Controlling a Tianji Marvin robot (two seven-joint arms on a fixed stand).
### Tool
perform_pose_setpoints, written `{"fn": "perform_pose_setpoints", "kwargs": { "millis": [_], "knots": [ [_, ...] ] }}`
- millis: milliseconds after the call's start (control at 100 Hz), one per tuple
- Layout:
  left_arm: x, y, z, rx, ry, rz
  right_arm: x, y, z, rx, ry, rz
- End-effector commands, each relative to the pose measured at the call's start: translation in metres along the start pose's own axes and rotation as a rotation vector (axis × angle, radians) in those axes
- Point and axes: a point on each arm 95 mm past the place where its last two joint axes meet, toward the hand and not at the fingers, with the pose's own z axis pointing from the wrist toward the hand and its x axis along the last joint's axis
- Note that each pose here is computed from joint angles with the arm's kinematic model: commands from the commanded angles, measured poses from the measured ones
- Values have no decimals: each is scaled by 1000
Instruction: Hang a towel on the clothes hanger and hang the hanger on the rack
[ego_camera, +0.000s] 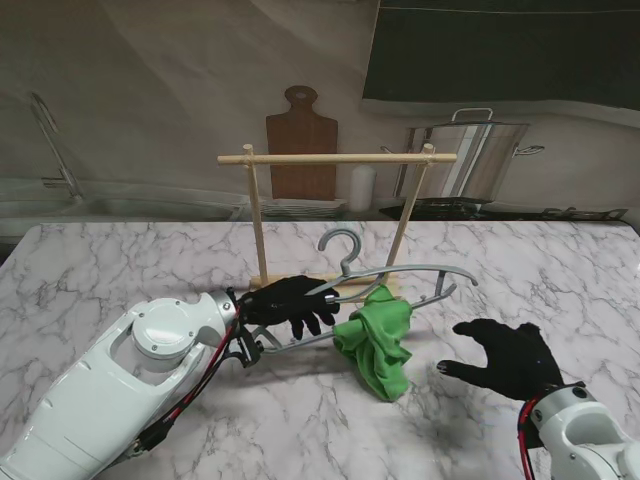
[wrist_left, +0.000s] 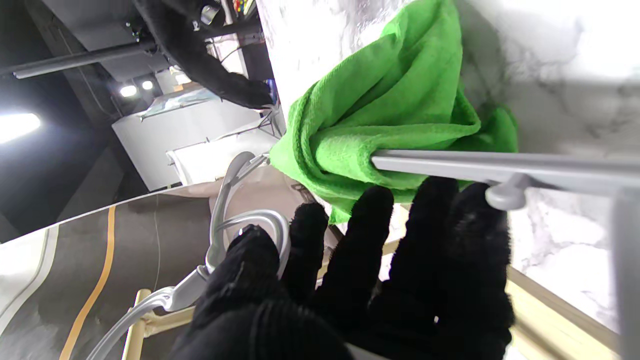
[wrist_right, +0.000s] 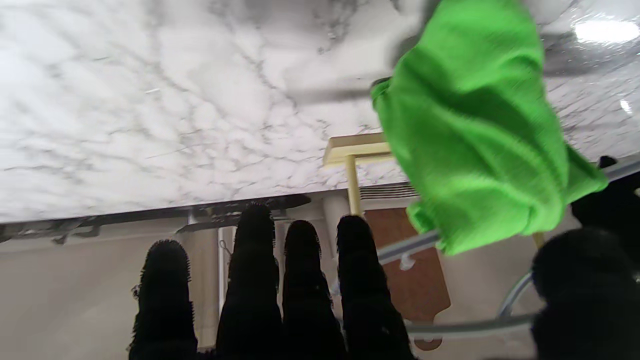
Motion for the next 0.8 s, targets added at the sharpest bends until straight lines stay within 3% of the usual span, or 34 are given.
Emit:
{"fn": "perform_pose_setpoints", "kwargs": {
  "millis": [0, 110, 290, 400, 630, 790],
  "knots": [
    [0, 2, -2, -25, 2, 3, -2, 4, -9, -2, -16, -12],
    [-1, 3, -6, -53, -7, 30, -9, 12, -20, -30, -30, -14],
    [-1, 2, -13, -84, -28, 107, -11, 21, -22, -225, -21, 14],
    [0, 2, -17, -96, -36, 163, -10, 23, -13, -305, 33, 34],
    [9, 5, -21, -89, -15, 271, 2, 30, 13, -226, 115, -4],
    [13, 5, -24, -96, -15, 337, 17, 28, 32, -206, 176, 48]
  ]
}}
